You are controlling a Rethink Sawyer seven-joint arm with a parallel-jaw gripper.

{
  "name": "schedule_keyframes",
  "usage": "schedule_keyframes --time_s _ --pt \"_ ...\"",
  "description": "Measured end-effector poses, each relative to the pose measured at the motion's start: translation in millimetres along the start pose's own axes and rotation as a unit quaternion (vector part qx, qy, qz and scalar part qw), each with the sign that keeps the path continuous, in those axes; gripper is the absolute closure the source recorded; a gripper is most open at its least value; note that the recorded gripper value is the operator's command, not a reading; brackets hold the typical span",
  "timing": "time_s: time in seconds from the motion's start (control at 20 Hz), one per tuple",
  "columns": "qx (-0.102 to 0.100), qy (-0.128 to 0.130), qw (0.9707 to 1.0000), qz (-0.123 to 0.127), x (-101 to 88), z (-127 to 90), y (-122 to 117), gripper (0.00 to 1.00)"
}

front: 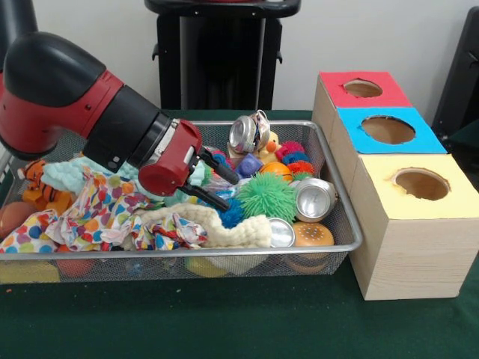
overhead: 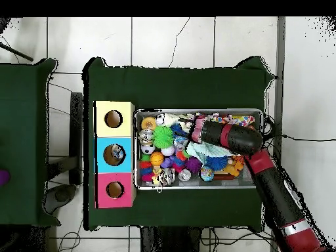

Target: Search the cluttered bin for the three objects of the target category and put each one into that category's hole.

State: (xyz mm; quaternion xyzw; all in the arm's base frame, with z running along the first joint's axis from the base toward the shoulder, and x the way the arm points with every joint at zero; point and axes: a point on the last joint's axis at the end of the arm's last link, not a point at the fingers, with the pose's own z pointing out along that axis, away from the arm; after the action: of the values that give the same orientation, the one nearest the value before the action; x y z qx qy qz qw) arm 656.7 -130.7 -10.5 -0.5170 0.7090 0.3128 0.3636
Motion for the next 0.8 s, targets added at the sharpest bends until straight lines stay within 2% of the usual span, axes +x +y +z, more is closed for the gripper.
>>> schedule_keyframes --time_s 0.35,0.8 --pt "0.006 0.001 1.0 0.005 6.1 -3 -6 0.0" --pt "0.01 -0.008 0.9998 0.016 24.5 10 -2 0.0"
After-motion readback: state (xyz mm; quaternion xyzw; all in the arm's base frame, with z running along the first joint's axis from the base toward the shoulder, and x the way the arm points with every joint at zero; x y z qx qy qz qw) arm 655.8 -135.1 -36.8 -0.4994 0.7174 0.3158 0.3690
